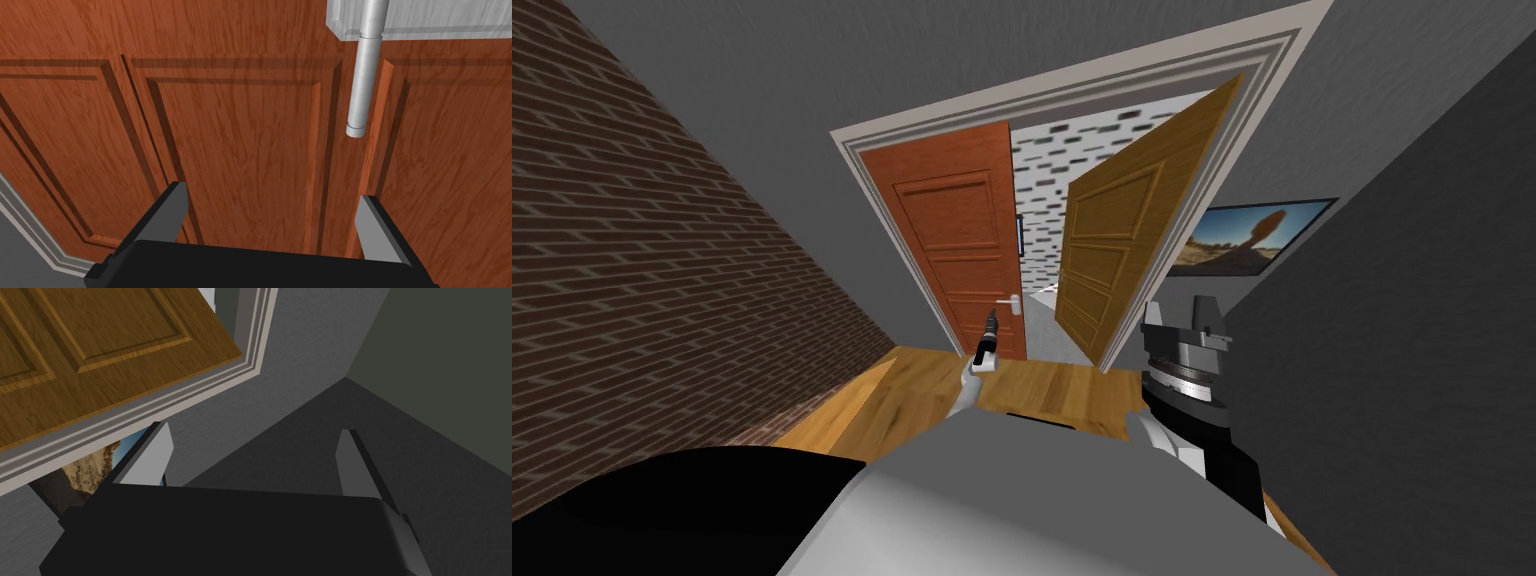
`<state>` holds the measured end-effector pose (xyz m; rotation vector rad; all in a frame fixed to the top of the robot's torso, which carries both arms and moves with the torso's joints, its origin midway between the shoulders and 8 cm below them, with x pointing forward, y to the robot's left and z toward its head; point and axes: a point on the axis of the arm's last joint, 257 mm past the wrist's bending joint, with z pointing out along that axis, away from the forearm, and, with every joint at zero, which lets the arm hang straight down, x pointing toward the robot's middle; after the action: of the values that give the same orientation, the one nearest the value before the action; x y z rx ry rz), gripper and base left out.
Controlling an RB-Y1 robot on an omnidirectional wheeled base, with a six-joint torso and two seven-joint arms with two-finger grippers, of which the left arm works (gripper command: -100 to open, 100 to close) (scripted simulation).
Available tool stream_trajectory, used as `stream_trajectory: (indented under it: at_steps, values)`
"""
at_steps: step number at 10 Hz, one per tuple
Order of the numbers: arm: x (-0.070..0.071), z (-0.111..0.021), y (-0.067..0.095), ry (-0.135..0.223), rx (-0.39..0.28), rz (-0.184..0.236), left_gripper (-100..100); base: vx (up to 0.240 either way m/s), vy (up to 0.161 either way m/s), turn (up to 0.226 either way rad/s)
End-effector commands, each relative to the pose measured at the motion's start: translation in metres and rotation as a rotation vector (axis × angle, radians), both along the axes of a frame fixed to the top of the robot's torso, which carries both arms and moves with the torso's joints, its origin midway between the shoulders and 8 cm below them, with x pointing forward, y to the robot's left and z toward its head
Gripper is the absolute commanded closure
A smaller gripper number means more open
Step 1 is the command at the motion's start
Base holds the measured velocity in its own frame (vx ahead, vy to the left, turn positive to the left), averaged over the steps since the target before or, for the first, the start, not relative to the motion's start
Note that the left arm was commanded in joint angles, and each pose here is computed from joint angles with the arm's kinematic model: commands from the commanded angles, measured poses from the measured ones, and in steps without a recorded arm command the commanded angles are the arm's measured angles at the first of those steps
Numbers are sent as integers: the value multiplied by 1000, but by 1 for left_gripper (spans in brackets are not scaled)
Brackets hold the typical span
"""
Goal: Push the door open
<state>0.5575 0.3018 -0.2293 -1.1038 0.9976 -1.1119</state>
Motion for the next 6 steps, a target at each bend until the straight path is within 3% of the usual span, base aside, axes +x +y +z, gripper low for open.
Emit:
stream_trajectory:
  at_steps: [1,6]
  values:
    - [7,-11,-6,31,-14,-5,-100,47,127,-120]
    - [20,-36,-21,95,-45,-19,-100,26,72,-79]
